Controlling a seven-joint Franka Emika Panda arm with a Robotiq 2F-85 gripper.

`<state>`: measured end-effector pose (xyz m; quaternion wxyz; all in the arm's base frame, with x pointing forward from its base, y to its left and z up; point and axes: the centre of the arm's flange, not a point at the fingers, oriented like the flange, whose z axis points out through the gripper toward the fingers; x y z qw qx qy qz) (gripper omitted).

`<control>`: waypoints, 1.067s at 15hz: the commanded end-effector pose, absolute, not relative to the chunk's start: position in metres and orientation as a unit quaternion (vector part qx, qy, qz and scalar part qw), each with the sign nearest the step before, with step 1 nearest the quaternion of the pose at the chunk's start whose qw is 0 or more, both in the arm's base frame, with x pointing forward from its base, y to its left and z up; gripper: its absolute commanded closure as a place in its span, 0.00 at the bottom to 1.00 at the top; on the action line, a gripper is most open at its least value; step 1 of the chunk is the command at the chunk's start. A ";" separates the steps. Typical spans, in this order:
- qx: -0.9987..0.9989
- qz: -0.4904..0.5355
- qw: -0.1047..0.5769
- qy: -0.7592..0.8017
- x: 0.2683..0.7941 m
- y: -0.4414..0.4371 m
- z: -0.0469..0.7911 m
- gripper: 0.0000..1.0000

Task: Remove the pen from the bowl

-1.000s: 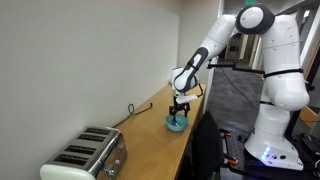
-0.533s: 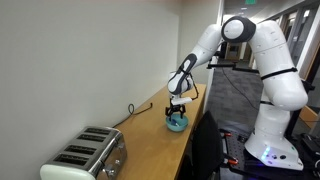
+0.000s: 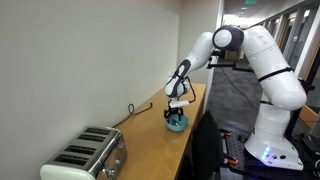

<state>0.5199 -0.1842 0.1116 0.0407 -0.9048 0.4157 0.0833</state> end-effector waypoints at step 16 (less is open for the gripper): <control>-0.912 0.046 0.046 0.405 0.517 -0.197 0.121 0.96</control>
